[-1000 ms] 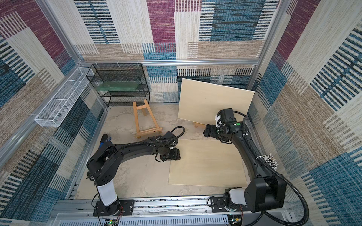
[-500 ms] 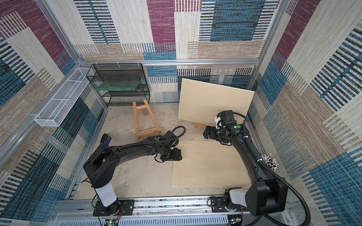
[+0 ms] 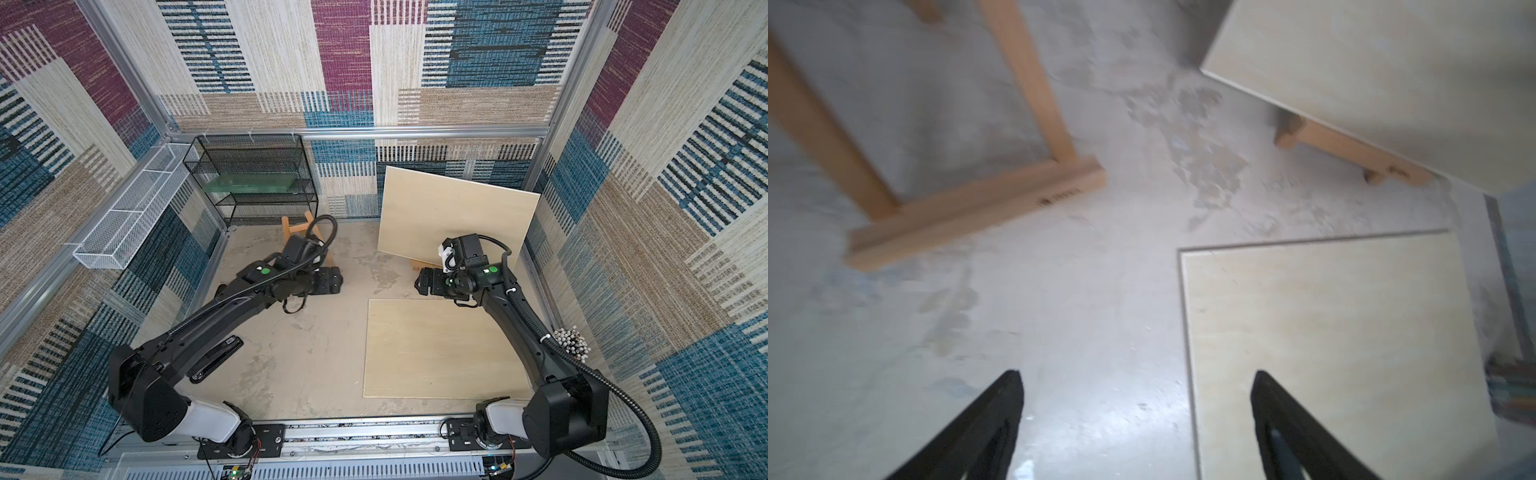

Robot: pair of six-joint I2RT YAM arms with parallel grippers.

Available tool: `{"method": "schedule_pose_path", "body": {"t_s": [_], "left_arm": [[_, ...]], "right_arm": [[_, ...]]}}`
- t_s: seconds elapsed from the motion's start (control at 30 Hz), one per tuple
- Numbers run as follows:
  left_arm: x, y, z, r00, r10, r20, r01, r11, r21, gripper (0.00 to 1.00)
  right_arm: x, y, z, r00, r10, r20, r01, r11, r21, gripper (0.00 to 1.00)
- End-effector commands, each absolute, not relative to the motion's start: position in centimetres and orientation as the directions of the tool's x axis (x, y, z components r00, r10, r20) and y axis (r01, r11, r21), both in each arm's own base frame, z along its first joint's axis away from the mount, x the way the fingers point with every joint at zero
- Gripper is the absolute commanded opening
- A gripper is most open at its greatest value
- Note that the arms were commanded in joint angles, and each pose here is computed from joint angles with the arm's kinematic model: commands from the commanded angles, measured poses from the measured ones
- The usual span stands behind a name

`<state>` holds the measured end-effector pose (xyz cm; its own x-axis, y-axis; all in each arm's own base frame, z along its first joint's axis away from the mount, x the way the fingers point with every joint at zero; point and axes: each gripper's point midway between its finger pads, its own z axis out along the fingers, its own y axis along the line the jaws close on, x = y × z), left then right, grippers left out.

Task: Disassemble the easel
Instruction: Move the drawing board to the center of the board, then pick up the easel at the center of the board.

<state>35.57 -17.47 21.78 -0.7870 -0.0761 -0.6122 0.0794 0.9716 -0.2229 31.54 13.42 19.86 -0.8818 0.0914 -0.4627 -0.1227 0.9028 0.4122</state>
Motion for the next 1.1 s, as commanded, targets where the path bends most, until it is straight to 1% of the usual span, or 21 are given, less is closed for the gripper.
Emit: {"method": "schedule_pose_path", "body": {"t_s": [0.0,0.1,0.17,0.33,0.43,0.63,0.83,1.07], "left_arm": [[37.7,-12.6,23.5,-0.728,-0.026,-0.685,0.065,0.992,-0.107,0.87],[39.9,-9.7,23.7,-0.711,-0.040,-0.702,0.042,0.994,-0.100,0.87],[41.2,-8.7,23.2,-0.697,-0.045,-0.716,0.042,0.994,-0.103,0.86],[44.0,-6.3,21.2,-0.678,-0.106,-0.727,0.034,0.984,-0.176,0.82],[45.3,-5.8,19.8,-0.680,-0.091,-0.728,0.067,0.980,-0.186,0.81],[47.2,-6.5,18.0,-0.669,-0.100,-0.736,0.149,0.953,-0.264,0.80],[48.2,-6.3,16.4,-0.675,-0.104,-0.731,0.139,0.954,-0.264,0.76],[49.1,-6.3,14.7,-0.688,-0.111,-0.717,0.129,0.954,-0.271,0.69]], "right_arm": [[32.7,15.9,21.3,-0.853,0.081,-0.515,-0.199,0.862,0.465,0.95],[33.1,18.0,21.4,-0.848,0.048,-0.527,-0.249,0.843,0.477,0.95],[33.4,19.2,21.2,-0.851,0.026,-0.524,-0.269,0.836,0.479,0.95],[34.1,21.7,21.3,-0.848,-0.026,-0.530,-0.322,0.819,0.475,0.95],[34.2,22.6,21.4,-0.843,-0.043,-0.535,-0.345,0.807,0.479,0.95],[34.1,23.1,21.3,-0.840,-0.056,-0.540,-0.362,0.800,0.479,0.95],[34.2,23.1,21.2,-0.838,-0.059,-0.543,-0.365,0.800,0.476,0.95],[34.4,23.2,21.1,-0.836,-0.060,-0.545,-0.367,0.800,0.475,0.95]]}}
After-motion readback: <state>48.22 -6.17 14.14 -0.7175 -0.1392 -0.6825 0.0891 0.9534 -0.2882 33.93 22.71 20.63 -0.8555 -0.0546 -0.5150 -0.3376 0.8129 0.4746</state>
